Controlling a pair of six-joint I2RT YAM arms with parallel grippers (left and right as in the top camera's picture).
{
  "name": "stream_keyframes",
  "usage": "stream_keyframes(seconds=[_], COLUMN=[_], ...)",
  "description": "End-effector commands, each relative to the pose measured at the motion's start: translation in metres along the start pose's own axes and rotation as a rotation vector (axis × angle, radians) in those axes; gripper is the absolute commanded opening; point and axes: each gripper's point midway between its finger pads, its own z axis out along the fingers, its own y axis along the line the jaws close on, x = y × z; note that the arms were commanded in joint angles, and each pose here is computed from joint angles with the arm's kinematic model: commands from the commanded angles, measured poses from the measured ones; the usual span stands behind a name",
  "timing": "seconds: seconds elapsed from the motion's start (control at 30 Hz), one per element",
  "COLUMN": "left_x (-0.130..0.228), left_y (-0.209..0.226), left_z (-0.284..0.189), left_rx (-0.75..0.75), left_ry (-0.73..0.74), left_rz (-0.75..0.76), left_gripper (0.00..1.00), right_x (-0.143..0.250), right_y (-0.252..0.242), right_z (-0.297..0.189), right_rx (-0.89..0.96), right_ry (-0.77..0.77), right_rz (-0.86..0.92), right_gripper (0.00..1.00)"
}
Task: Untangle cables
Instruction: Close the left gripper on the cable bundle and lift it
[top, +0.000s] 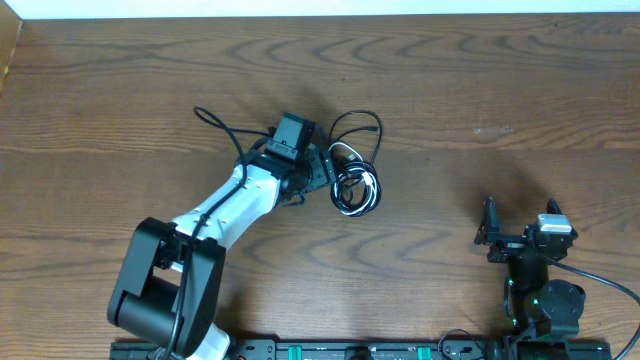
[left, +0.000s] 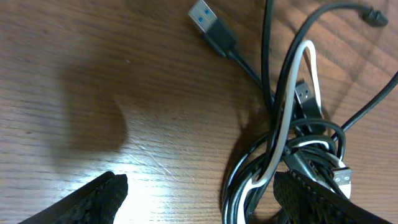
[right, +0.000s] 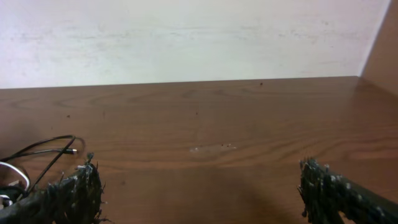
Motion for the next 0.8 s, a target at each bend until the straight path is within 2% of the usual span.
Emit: stream_keyframes(seconds=[0.0,0.2,0.33,0.6,0.77], left_x=[0.005,0.020,0.022,0.032,0.038], left_y=[-0.013,-0.026,-0.020,-0.009,-0.007], left_z=[0.001,0.004,0.009,0.027,0.033], left_rx=[0.017,0.004,-0.061,-0.103,-0.115], left_ry=[0.006,0.003,-0.029,0.013,0.027], left_rz=[0.015,0.106,0.133,0.134,0.090], left_gripper=[0.82,0.82,0.74,0.63,0.63], right_x=[0.001,0.001,0.001,0.001,0.001], right_y=[0.000,0.000,0.000,0.000,0.000], right_z=[0.000,0.000,0.000,0.000,0.000], right_rx=[0.004,0.004,0.004,0.004,0.004], right_ry=[0.002,0.002,0.002,0.002,0.002], right_rz=[-0.005,-0.006,-0.006,-0.006,-0.006], right_gripper=[0.99,0.99,0.99,0.99,0.99])
